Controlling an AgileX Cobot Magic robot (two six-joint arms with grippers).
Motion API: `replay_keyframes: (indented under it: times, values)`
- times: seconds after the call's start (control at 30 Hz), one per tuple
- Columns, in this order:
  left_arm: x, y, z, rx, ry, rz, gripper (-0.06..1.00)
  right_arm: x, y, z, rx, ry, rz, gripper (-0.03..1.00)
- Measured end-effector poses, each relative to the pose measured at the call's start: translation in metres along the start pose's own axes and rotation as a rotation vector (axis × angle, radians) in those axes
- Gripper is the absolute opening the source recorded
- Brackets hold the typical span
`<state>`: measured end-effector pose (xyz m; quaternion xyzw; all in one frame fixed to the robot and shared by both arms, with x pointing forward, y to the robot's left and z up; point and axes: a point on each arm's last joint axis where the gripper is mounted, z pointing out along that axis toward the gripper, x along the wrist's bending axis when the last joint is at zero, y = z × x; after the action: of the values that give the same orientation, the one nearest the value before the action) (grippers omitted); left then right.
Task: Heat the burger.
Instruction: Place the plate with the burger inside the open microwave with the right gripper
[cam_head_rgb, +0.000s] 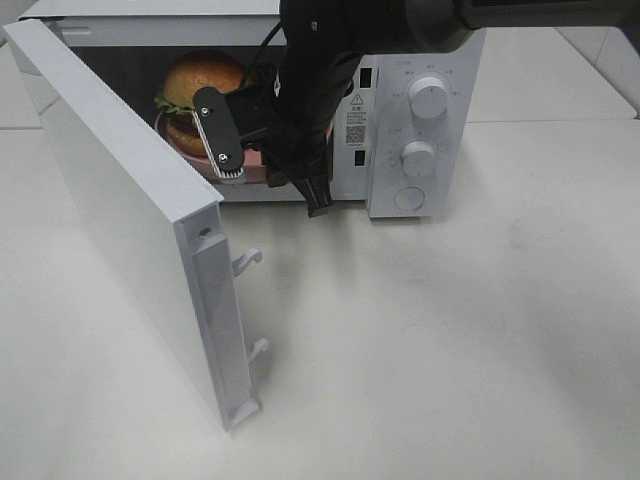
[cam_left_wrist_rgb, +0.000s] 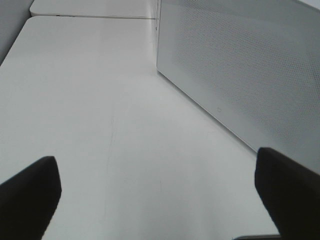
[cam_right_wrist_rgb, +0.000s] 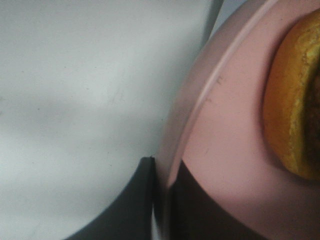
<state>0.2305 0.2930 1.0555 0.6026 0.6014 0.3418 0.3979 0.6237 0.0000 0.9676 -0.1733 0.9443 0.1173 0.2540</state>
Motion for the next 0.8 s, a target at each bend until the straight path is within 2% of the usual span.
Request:
replay_keyframes:
  times: [0.53, 0.8]
  values:
    - [0.000, 0.000, 0.000, 0.000, 0.000, 0.000, 0.97, -0.020, 0.000, 0.036, 0.033, -0.039, 0.013, 0.06]
    - [0.000, 0.000, 0.000, 0.000, 0.000, 0.000, 0.97, -0.022, 0.000, 0.051, 0.026, -0.063, -0.020, 0.06]
